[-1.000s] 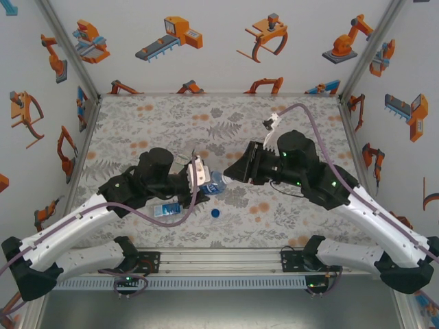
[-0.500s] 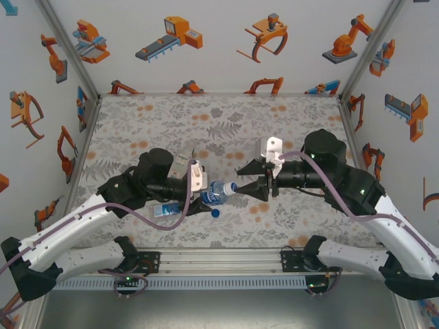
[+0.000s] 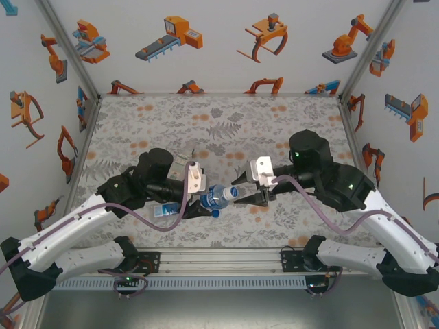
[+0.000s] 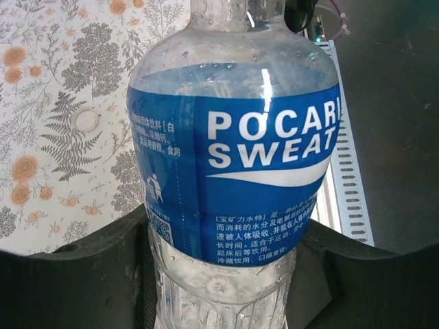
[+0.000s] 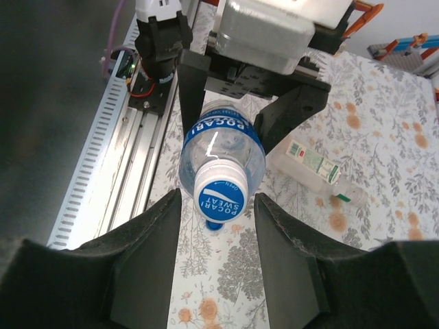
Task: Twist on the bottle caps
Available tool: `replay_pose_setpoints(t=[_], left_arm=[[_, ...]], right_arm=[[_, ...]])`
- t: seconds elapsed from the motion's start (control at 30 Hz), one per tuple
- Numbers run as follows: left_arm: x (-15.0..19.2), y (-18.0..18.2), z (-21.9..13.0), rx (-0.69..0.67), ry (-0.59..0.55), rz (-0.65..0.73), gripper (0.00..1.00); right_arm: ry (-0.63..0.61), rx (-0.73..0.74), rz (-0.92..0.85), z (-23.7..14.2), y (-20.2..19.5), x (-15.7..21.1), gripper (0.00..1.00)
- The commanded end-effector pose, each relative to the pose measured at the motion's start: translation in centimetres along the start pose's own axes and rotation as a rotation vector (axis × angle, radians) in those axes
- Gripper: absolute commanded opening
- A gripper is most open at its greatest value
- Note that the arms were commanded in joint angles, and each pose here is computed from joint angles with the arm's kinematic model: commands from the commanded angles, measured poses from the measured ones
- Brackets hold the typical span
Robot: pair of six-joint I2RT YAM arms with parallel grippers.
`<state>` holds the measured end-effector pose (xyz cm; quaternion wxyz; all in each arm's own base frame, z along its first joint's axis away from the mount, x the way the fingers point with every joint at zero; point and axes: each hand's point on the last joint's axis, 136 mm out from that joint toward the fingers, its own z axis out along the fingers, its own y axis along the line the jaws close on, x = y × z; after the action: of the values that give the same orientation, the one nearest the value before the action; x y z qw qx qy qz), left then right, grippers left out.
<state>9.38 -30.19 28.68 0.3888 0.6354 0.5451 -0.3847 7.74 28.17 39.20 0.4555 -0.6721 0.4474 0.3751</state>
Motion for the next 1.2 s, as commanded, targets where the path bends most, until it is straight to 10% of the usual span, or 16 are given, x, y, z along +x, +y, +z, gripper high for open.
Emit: replay_pose_setpoints(t=[0.0,0.67,0.87,1.0,1.17], left_arm=[[-1.6,-0.9,-0.7,0.031,-0.039,0.016,0.00],[-1.1,-0.7,-0.4,0.034,-0.023,-0.001,0.00],[-1.1,-0.7,-0.2,0.038,-0.021,-0.004,0.00],[-0.9,-0.2,-0.3,0.003,-0.008,0.002,0.00],[-0.1,2.4,-0.2,-0.136,0.038,0.020,0.00]], right_arm=[[-0.026,-0.024,-0.038,0.4,0.2,-0.2,0.45],[-0.085,-0.023,0.008,0.5,0.3,-0.9,0.41],[-0.053,-0.003,0.077,0.7,-0.1,-0.2,0.23],[-0.008,0.118,0.296,0.7,-2.2,0.9,0.00],[-0.004,0.473,0.849,-0.6,-7.1,4.6,0.00]])
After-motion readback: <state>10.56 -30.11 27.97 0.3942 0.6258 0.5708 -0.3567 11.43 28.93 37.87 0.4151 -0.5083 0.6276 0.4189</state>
